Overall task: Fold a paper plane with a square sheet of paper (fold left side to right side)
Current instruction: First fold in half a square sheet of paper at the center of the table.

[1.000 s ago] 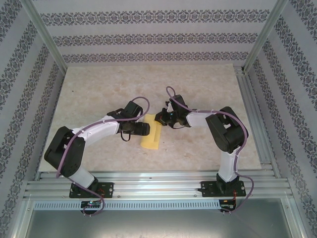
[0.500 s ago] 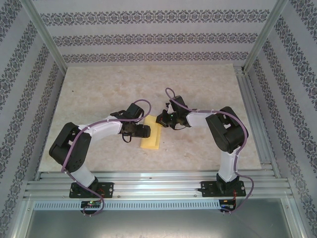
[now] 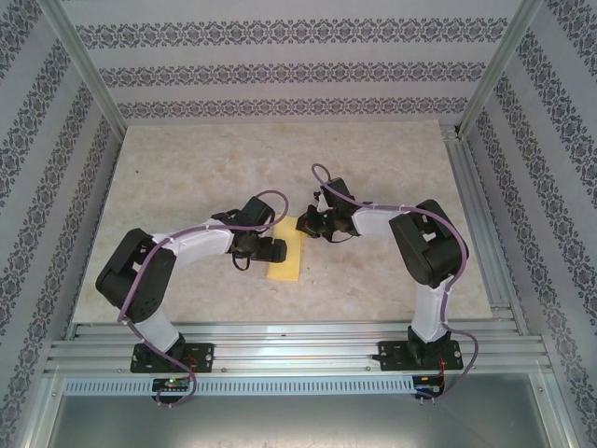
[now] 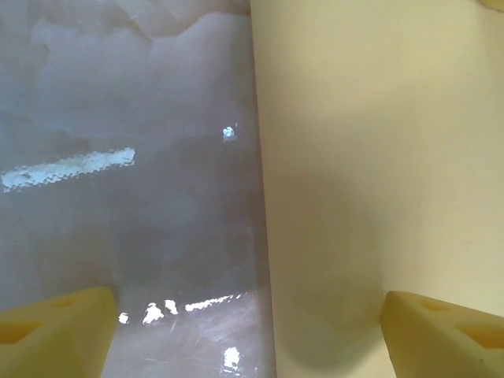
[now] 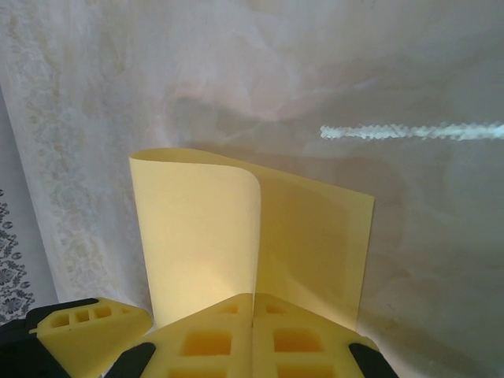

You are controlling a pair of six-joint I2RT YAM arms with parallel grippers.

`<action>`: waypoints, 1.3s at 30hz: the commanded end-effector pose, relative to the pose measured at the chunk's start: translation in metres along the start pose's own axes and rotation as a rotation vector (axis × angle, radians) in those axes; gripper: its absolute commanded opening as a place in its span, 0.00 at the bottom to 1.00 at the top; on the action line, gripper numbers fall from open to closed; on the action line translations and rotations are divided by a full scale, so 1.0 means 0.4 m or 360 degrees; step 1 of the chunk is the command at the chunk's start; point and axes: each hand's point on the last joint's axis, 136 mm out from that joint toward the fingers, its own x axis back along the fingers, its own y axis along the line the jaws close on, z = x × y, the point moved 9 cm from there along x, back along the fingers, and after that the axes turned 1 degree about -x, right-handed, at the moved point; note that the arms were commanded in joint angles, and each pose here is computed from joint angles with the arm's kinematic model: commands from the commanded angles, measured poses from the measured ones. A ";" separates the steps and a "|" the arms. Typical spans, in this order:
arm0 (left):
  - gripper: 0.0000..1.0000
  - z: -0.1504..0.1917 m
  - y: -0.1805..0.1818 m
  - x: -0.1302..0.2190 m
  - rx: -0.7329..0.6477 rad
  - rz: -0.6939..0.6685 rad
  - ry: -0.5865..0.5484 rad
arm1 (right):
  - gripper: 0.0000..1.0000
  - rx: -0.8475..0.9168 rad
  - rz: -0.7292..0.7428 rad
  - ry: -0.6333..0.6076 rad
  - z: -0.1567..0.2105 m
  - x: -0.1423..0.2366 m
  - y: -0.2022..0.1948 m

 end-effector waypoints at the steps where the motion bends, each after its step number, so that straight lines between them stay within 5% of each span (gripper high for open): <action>1: 0.88 -0.006 -0.015 -0.006 -0.0043 -0.0010 -0.0009 | 0.00 0.0051 0.0018 -0.0035 -0.016 0.008 0.008; 31: 0.82 -0.002 0.002 -0.032 -0.0011 -0.0113 0.0008 | 0.00 0.0067 0.0116 -0.0005 0.013 -0.015 -0.004; 39: 0.81 0.003 0.008 -0.041 -0.0017 -0.0156 0.0028 | 0.07 0.0067 0.0109 -0.0021 0.011 -0.011 0.001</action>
